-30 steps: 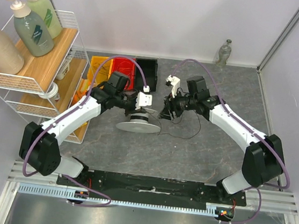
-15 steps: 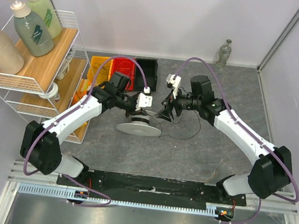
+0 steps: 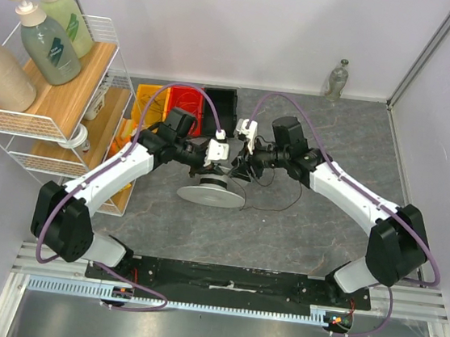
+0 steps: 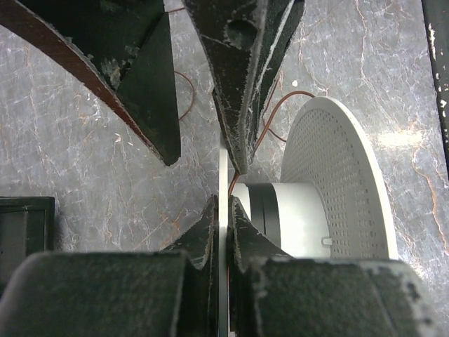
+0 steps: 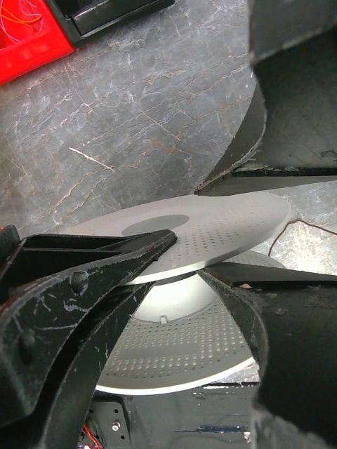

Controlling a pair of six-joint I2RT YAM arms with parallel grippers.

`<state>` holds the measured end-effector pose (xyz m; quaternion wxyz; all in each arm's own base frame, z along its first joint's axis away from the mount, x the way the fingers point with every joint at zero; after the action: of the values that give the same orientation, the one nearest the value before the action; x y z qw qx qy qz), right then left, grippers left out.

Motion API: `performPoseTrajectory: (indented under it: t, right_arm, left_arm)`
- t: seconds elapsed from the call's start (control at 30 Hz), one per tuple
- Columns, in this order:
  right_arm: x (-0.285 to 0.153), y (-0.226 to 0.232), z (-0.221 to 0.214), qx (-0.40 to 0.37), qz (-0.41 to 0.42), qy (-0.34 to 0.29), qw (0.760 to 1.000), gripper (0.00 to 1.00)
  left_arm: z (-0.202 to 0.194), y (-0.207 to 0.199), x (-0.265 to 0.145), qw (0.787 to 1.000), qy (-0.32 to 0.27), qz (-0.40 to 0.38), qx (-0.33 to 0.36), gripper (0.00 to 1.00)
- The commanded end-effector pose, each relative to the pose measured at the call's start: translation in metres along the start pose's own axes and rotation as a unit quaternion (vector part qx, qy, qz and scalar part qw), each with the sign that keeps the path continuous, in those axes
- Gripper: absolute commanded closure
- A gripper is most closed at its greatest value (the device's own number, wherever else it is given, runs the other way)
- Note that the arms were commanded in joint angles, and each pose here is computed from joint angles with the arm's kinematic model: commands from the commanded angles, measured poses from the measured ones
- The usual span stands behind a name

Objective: Wrap the cables

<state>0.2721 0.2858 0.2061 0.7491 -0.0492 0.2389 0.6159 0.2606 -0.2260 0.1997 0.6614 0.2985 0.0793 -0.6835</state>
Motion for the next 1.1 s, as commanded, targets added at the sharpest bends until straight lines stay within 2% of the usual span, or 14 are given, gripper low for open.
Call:
performPoseTrajectory:
  t: [0.0,0.1,0.17,0.23,0.4,0.43,0.53,0.57,0.6,0.67,0.77,0.8,0.93,1.07]
  right_arm:
    - [0.005,-0.002,0.003,-0.039,-0.002,-0.011,0.999,0.50]
    - [0.004,-0.002,-0.001,-0.044,-0.003,-0.005,0.999,0.47]
    - [0.004,-0.002,-0.004,-0.044,-0.004,-0.001,0.999,0.39]
    - [0.005,-0.002,-0.005,-0.046,-0.005,0.001,0.999,0.42]
    - [0.004,-0.004,-0.004,-0.051,-0.010,-0.002,0.999,0.59]
    - [0.005,-0.004,-0.004,-0.052,-0.010,-0.002,0.999,0.67]
    - [0.006,-0.004,-0.004,-0.050,-0.007,-0.005,0.999,0.81]
    - [0.007,-0.004,-0.004,-0.046,-0.007,-0.003,0.999,0.88]
    - [0.007,-0.005,-0.004,-0.043,-0.008,-0.003,0.999,1.00]
    - [0.007,-0.005,-0.002,-0.044,-0.011,-0.006,0.999,1.00]
    - [0.006,-0.006,0.005,-0.049,-0.015,-0.014,0.999,1.00]
    - [0.005,-0.006,0.007,-0.049,-0.015,-0.017,0.999,1.00]
    - [0.003,-0.004,0.015,-0.054,-0.015,-0.030,0.998,1.00]
    - [0.001,-0.003,0.019,-0.059,-0.014,-0.036,0.997,1.00]
  left_arm:
    - [0.031,0.013,-0.009,0.999,-0.050,0.009,0.012,0.98]
    - [0.032,0.014,-0.009,0.999,-0.052,0.009,0.011,0.98]
    - [0.030,0.015,-0.010,0.999,-0.051,0.011,0.008,0.98]
    - [0.031,0.015,-0.011,0.999,-0.053,0.011,0.007,0.98]
    - [0.034,0.014,-0.013,0.998,-0.060,0.010,0.004,0.98]
    - [0.036,0.016,-0.015,0.998,-0.066,0.011,0.000,0.98]
    - [0.038,0.022,-0.018,0.997,-0.075,0.020,-0.014,0.98]
    - [0.039,0.024,-0.018,0.996,-0.079,0.022,-0.019,0.98]
    - [0.040,0.025,-0.020,0.996,-0.082,0.023,-0.022,0.98]
    - [0.041,0.025,-0.021,0.996,-0.086,0.022,-0.021,0.98]
    - [0.039,0.023,-0.020,0.996,-0.082,0.018,-0.023,0.77]
    - [0.037,0.023,-0.019,0.996,-0.079,0.017,-0.025,0.73]
    - [0.034,0.022,-0.017,0.997,-0.076,0.014,-0.027,0.66]
    - [0.029,0.020,-0.013,0.997,-0.071,0.006,-0.025,0.65]
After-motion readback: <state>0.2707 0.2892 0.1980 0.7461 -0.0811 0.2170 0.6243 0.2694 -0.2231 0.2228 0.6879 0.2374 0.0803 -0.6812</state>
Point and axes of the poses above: each gripper's point midway between its finger pads, its own x axis out along the fingers, its own y axis along the line the jaws close on, z = x × y, the point moved 4 cm from there along -x, back along the fingers, and after that the axes turned 7 degrees about x, right-handed, at the moved point
